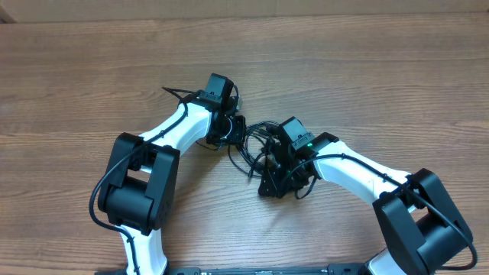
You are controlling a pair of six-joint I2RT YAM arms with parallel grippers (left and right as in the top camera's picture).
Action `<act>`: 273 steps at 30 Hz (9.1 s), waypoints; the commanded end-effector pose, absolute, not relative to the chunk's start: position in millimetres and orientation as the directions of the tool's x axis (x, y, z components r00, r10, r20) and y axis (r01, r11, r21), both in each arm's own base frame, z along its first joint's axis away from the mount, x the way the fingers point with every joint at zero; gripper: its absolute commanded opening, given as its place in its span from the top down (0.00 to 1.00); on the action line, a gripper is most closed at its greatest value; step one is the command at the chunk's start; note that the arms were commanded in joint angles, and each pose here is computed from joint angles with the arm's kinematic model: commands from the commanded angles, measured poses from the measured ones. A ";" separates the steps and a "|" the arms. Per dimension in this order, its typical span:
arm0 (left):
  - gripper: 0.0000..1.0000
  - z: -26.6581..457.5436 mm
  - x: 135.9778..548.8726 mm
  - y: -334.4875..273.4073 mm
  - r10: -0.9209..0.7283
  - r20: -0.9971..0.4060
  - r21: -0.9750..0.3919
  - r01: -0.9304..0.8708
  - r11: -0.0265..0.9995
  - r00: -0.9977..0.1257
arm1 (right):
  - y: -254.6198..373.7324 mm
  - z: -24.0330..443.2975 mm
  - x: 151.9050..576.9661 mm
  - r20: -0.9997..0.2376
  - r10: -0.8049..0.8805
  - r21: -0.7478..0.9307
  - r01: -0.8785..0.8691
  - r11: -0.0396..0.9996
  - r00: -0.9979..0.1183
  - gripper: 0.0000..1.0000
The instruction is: Untangle cables
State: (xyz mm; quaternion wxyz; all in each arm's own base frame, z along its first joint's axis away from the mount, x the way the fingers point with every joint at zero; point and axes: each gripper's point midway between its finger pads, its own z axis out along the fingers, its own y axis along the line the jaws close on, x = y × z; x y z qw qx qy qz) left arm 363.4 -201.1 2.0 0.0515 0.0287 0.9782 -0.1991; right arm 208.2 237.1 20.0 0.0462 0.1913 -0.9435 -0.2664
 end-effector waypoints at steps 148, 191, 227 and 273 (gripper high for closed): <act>0.96 81.4 379.4 -214.2 0.251 -0.003 -0.260 0.243 0.934 -0.968 | 253.5 88.1 245.1 -0.281 -0.354 0.873 -0.391 0.292 -0.892 0.76; 0.96 73.8 382.0 -204.9 0.261 -0.008 -0.201 0.257 0.945 -0.965 | 111.5 164.5 385.3 0.128 0.281 0.987 0.151 0.061 -0.951 0.92; 0.96 0.4 346.5 -174.7 0.181 0.112 -0.092 0.172 0.981 -0.977 | 120.0 26.6 313.3 0.140 0.298 0.642 0.316 0.699 -0.944 0.87; 0.96 135.1 326.0 -265.3 0.426 -0.233 -0.586 0.476 0.655 -0.874 | 191.1 36.5 356.8 -0.048 0.350 0.663 0.232 0.712 -0.936 0.84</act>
